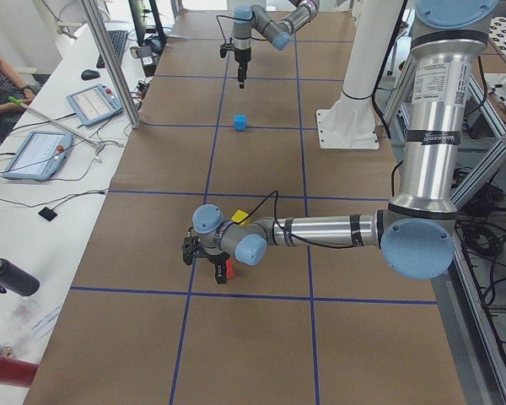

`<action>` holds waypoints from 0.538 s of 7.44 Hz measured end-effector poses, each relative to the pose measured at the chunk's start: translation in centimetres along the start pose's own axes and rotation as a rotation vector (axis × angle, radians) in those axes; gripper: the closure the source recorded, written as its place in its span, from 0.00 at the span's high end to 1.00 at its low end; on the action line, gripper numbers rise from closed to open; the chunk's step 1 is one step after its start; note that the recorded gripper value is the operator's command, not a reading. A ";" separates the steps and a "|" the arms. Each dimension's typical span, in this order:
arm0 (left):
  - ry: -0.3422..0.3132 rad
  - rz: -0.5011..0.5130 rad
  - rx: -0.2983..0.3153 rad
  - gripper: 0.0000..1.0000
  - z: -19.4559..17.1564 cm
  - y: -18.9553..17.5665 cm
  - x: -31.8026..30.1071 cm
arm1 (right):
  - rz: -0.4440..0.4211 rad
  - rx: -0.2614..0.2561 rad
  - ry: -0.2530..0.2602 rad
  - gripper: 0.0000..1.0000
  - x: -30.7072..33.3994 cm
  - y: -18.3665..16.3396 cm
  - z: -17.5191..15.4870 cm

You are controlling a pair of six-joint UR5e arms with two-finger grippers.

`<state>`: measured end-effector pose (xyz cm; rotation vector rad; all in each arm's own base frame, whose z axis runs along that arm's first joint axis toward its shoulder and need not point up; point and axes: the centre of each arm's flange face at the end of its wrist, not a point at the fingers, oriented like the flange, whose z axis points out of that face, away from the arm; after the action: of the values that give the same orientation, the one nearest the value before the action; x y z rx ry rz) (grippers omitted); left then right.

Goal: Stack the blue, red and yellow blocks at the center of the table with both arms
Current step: 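Grasp the red cube with the left gripper and lift it toward center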

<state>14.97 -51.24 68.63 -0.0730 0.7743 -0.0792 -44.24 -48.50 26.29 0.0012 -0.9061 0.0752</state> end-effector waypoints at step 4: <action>0.091 -0.021 -0.052 0.00 -5.9 -1.2 8.2 | 0.014 0.019 0.001 1.00 2.8 -0.9 -1.6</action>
<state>16.67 -53.46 58.83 -0.1274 0.8667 -0.0825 -41.20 -49.15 27.58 0.0124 -0.9043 0.0971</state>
